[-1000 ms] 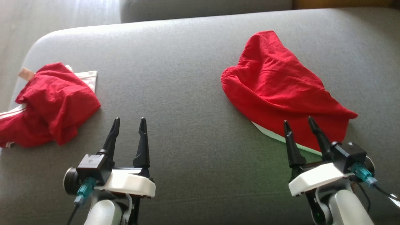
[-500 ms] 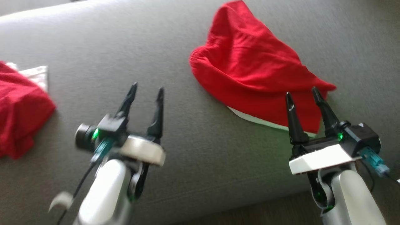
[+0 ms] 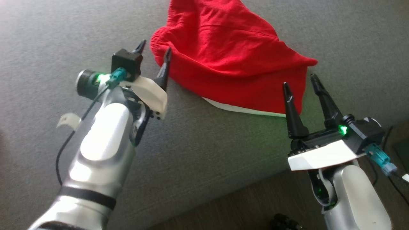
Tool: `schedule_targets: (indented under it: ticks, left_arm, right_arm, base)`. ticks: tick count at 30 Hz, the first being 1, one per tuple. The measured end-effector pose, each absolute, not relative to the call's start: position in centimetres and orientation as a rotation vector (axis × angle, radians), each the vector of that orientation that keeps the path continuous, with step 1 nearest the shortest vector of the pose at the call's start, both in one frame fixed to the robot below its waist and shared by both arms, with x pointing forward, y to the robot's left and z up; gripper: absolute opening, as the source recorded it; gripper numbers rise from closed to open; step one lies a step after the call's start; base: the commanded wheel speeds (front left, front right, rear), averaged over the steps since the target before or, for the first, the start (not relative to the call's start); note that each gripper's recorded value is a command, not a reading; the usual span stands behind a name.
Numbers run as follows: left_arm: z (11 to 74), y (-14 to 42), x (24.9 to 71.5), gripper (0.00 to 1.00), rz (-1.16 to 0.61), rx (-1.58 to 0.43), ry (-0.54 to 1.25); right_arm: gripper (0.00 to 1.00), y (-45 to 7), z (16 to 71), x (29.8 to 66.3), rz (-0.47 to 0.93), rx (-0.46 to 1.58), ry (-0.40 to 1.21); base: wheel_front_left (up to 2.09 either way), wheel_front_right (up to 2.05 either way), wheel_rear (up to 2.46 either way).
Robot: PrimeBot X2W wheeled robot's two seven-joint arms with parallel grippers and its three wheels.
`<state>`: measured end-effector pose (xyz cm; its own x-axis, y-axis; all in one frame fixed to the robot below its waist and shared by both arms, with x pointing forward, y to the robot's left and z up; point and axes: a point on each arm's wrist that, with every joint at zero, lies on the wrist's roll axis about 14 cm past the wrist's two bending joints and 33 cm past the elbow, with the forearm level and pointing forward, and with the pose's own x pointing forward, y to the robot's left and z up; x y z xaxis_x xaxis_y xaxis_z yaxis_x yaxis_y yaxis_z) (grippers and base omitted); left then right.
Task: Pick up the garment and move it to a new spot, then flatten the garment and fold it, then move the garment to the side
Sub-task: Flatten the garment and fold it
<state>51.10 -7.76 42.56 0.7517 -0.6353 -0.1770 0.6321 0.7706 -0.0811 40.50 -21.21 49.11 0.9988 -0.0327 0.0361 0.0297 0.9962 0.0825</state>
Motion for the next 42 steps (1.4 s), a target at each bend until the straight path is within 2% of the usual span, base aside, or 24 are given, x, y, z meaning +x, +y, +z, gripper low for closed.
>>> schedule_targets:
  ticks: [13,14,15,16,17,23,30,42]
  left_arm:
    - [39.3,-8.7,52.8,1.00,-0.712,0.074,0.297]
    - [39.2,-8.8,52.5,0.91,-0.731,0.079,0.299]
    - [39.2,-8.8,52.5,0.49,-0.731,0.079,0.299]
    - [39.1,-8.8,52.4,0.22,-0.733,0.083,0.300]
    - [38.9,-8.8,52.3,0.00,-0.738,0.085,0.303]
    - [39.9,-7.9,52.4,0.00,-0.723,0.056,0.258]
    - [45.1,-5.9,52.9,0.00,-0.628,-0.023,0.125]
    - [48.2,4.6,46.9,0.00,-0.383,-0.005,0.026]
  right_arm:
    - [1.00,-21.9,49.2,40.4,-0.050,0.068,-0.037]
    - [1.00,-21.9,49.2,40.5,-0.047,0.068,-0.039]
    - [1.00,-21.9,49.2,40.5,-0.047,0.068,-0.039]
    - [1.00,-21.8,49.2,40.5,-0.044,0.069,-0.040]
    - [1.00,-21.6,49.2,40.6,-0.041,0.069,-0.040]
    - [1.00,-20.9,49.4,40.9,-0.014,0.056,-0.047]
    - [1.00,-19.9,50.5,41.0,0.016,0.051,-0.079]
    - [1.00,-15.0,52.0,40.1,0.155,0.075,-0.119]
  base:
    - [0.00,0.00,0.00]
    - [0.00,0.00,0.00]
    - [0.00,0.00,0.00]
    - [0.00,0.00,0.00]
    - [0.00,0.00,0.00]
    - [0.00,0.00,0.00]
    - [0.00,0.00,0.00]
    - [0.00,0.00,0.00]
